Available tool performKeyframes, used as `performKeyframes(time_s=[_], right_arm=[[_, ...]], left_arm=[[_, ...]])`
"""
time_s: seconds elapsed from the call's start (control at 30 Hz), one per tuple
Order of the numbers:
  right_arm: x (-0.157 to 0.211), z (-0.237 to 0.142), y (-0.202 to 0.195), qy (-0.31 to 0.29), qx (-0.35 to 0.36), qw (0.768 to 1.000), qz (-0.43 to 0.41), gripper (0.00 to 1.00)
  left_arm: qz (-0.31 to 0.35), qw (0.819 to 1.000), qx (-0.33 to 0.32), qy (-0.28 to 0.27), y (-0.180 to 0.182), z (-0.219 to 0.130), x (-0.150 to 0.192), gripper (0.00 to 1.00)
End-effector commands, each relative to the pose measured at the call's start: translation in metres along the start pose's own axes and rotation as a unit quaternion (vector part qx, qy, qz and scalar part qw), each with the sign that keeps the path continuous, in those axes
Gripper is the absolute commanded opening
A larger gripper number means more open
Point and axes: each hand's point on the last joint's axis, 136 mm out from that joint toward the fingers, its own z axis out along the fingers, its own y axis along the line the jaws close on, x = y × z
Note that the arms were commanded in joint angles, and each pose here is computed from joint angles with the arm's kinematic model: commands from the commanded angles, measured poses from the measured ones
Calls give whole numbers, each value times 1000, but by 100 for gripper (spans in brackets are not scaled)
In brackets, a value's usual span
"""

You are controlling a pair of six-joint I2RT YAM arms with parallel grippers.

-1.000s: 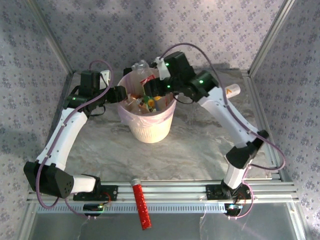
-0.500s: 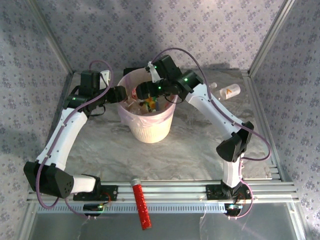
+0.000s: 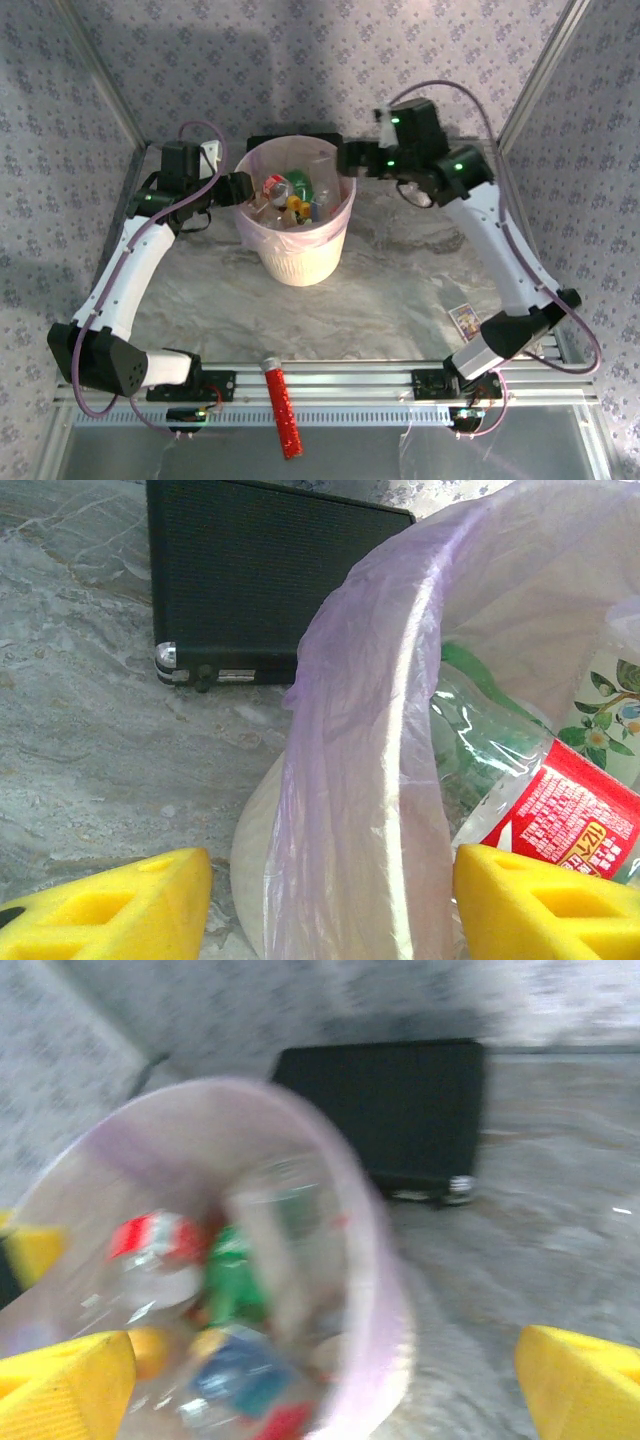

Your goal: Put the plastic bottles in the bin

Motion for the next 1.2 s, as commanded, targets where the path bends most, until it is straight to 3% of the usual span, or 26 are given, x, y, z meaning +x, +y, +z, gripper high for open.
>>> performKeyframes(time_s=[0.0,0.27,0.57,0.97,1.17], right_arm=[[13,28,-78,18,102,992,74,99],[33,81,-239,-16,243,942,231,99],[50,127,-331,-39,330,886,324,99],[82,191,-375,18,319,875,364,97],[104,198,-380,36,321,872,368,93]], left_arm=[[2,1000,9,0,-2,-3,2,65],[4,1000,11,-2,-4,-7,0,65],[6,1000,15,-8,-8,-12,-3,65],[6,1000,26,-16,-13,-15,-7,65],[8,999,25,-18,-14,-18,-8,65]])
